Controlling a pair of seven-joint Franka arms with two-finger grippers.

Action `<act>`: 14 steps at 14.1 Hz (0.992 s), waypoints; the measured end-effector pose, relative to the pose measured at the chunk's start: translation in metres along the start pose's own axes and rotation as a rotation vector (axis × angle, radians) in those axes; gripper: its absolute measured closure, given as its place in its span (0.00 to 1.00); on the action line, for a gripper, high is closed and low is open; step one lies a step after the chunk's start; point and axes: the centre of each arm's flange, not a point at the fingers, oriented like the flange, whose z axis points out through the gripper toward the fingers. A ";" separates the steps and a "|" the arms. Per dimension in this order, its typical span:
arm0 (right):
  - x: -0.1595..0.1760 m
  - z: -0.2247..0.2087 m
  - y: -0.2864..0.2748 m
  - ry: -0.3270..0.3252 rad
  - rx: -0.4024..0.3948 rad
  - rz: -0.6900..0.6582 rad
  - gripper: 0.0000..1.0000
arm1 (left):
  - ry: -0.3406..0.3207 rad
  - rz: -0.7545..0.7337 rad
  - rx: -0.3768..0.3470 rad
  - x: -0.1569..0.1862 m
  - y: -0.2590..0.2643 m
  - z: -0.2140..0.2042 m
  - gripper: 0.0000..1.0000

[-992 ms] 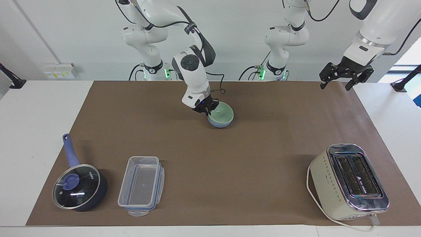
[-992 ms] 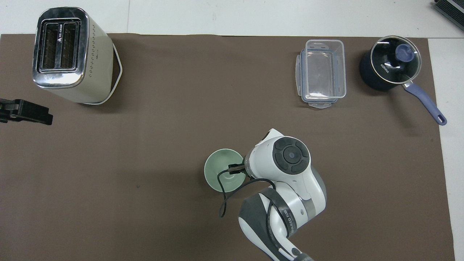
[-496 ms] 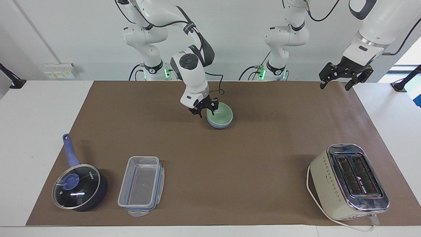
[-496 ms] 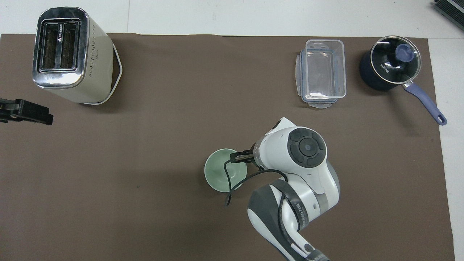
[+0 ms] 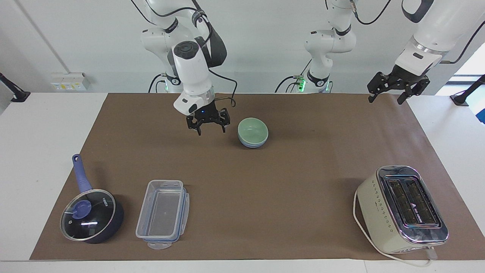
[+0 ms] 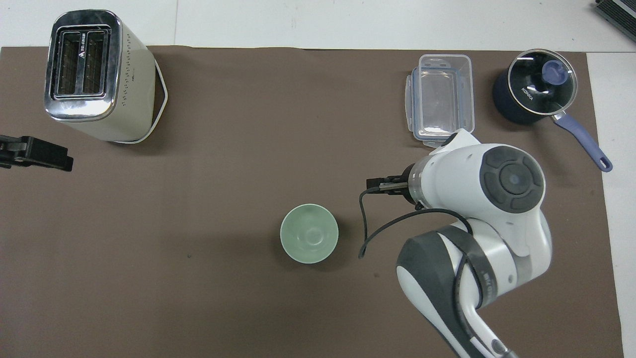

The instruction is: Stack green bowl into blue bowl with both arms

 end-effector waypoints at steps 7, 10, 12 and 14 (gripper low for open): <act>0.016 -0.088 0.009 -0.012 -0.022 0.127 0.00 | 0.000 0.000 0.000 0.000 0.000 0.000 0.00; 0.020 -0.131 0.019 -0.014 -0.029 0.151 0.00 | 0.000 0.000 0.000 0.000 0.000 0.000 0.00; 0.020 -0.154 0.020 -0.014 -0.030 0.155 0.00 | 0.000 0.000 0.000 0.000 0.000 0.000 0.00; 0.021 -0.166 0.028 -0.013 -0.033 0.169 0.00 | 0.001 0.000 0.000 0.000 0.000 0.000 0.00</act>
